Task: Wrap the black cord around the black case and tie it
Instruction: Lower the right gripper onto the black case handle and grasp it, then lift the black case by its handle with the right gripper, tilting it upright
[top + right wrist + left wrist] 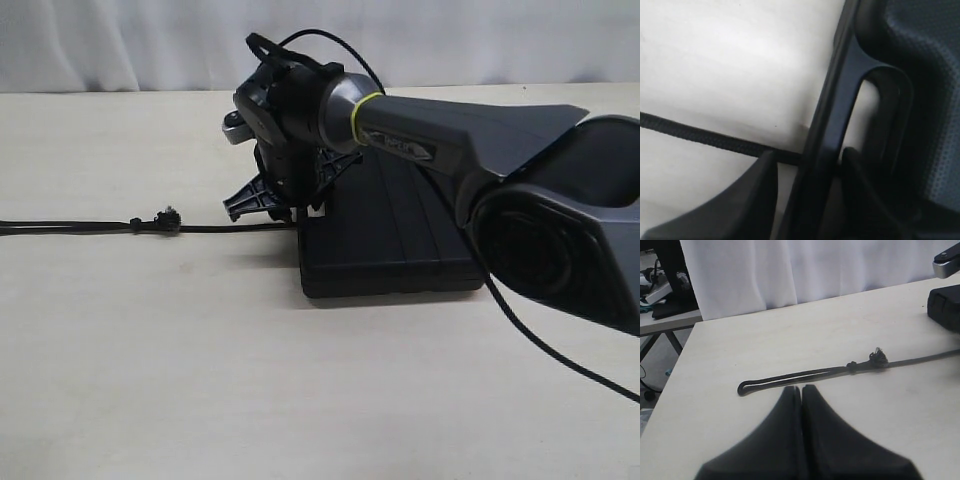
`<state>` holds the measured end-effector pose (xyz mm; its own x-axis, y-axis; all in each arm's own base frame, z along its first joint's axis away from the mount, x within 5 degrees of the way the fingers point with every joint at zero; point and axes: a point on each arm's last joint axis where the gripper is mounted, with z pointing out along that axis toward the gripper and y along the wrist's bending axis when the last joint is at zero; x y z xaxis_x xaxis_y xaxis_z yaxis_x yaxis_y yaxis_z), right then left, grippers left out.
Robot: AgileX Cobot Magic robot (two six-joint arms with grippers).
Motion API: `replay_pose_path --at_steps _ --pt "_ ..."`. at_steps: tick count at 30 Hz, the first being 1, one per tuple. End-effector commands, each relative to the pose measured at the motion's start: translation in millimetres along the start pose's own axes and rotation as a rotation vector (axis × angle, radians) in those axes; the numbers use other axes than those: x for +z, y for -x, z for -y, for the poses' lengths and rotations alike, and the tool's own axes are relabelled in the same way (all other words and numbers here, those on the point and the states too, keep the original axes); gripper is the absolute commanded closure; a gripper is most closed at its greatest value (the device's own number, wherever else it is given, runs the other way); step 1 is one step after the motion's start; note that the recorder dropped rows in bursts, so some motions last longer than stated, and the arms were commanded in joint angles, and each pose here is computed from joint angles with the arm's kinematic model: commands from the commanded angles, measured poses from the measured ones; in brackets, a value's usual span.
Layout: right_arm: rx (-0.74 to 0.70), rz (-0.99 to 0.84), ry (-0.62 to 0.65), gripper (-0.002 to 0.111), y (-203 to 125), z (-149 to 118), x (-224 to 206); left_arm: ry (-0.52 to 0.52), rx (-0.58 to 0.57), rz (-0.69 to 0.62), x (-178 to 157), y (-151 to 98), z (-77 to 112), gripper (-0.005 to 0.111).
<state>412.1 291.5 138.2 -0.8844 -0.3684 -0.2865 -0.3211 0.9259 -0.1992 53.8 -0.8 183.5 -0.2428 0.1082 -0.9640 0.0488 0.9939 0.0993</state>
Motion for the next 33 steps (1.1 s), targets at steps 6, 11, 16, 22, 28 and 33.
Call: replay_pose_path --at_steps 6,11,16,22,28,33 --pt "0.001 -0.010 -0.005 0.069 -0.6 0.5 7.1 0.002 0.002 0.013 0.0 0.5 0.0 0.107" --pt "0.004 -0.006 -0.005 0.069 0.3 1.9 2.1 0.002 0.002 0.013 0.0 0.5 0.0 0.107" --pt "0.004 0.011 -0.008 0.083 2.5 4.1 -5.0 0.002 0.002 0.013 0.0 0.5 0.0 0.107" --pt "-0.012 0.009 -0.020 0.098 2.1 4.2 -1.9 0.002 0.002 0.013 0.0 0.5 0.0 0.107" --pt "-0.014 0.042 -0.030 0.104 6.3 9.4 -17.3 0.002 0.002 0.013 0.0 0.5 0.0 0.107" --pt "-0.028 0.060 -0.031 0.104 8.7 15.6 -39.2 0.002 0.002 0.013 0.0 0.5 0.0 0.107"
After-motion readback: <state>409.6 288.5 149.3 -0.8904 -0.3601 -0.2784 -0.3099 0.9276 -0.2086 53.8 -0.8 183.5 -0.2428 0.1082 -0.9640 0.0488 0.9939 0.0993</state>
